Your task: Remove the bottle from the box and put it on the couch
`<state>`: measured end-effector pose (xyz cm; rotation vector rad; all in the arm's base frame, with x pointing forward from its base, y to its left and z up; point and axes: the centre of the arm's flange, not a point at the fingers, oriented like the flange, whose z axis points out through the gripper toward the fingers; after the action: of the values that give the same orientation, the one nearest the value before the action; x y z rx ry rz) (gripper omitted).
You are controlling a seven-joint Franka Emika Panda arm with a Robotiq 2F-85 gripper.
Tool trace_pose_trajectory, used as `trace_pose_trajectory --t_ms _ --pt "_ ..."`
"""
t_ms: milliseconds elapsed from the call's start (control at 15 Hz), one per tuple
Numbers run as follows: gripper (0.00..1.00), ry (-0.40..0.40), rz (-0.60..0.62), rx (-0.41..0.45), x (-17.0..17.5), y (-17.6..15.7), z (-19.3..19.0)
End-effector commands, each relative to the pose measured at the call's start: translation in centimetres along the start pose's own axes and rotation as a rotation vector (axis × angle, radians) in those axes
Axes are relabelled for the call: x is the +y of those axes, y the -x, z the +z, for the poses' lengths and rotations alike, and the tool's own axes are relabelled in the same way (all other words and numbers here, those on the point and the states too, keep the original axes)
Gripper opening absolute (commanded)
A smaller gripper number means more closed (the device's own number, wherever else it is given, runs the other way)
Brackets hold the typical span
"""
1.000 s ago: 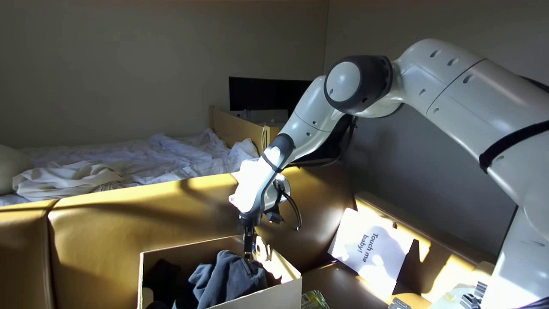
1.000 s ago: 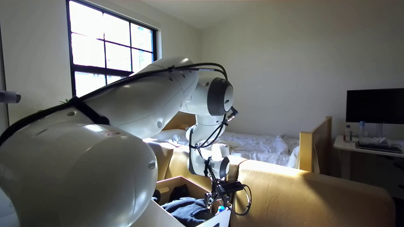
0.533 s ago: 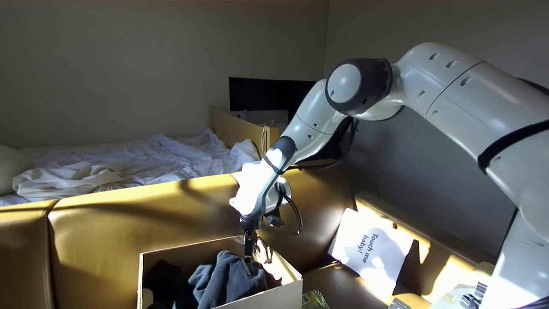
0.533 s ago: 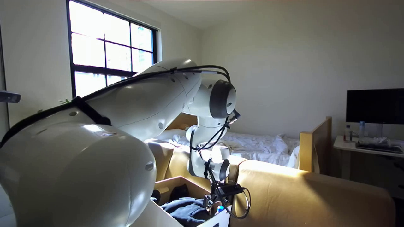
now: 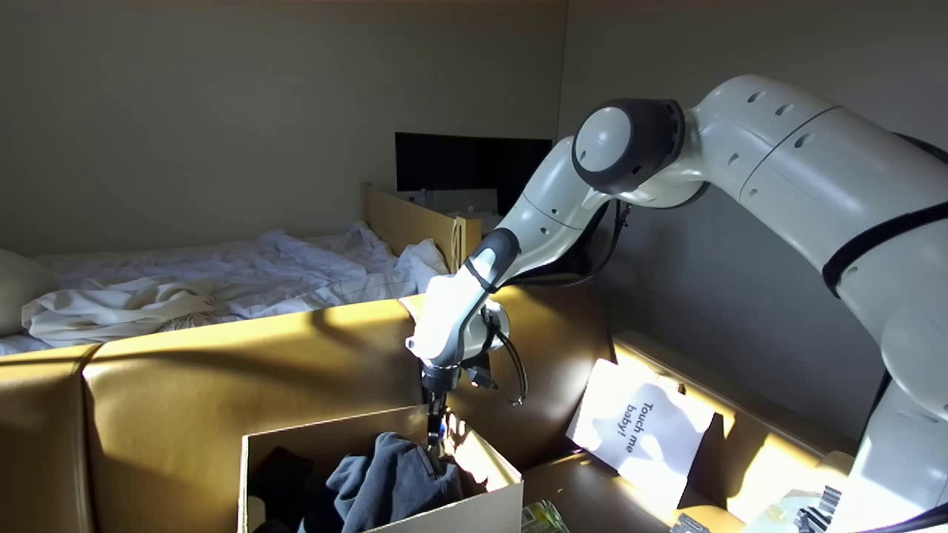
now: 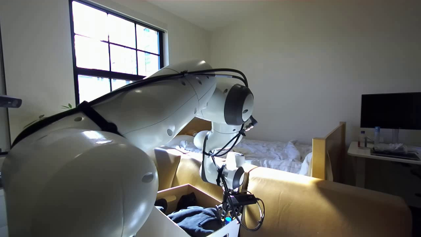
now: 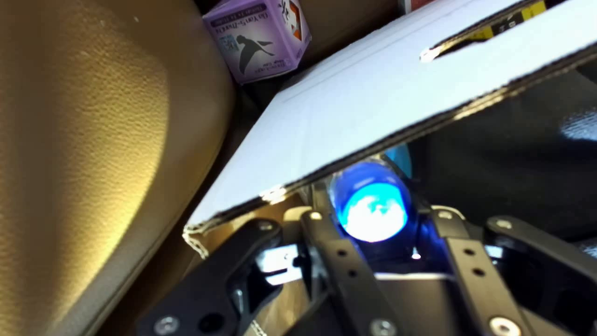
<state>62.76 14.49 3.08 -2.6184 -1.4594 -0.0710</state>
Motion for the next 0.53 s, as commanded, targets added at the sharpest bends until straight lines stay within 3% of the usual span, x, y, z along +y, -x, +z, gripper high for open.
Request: trace_pose_trajectory --t_ms 0,400,467 --pt "0.1 -0.059 0.058 0.011 0.1 1.7 -2.5" --pt "0.1 -0.121 0.109 0.082 0.7 1.8 -6.5" --pt "0.1 -0.172 0.081 0.127 0.9 1.7 -7.6"
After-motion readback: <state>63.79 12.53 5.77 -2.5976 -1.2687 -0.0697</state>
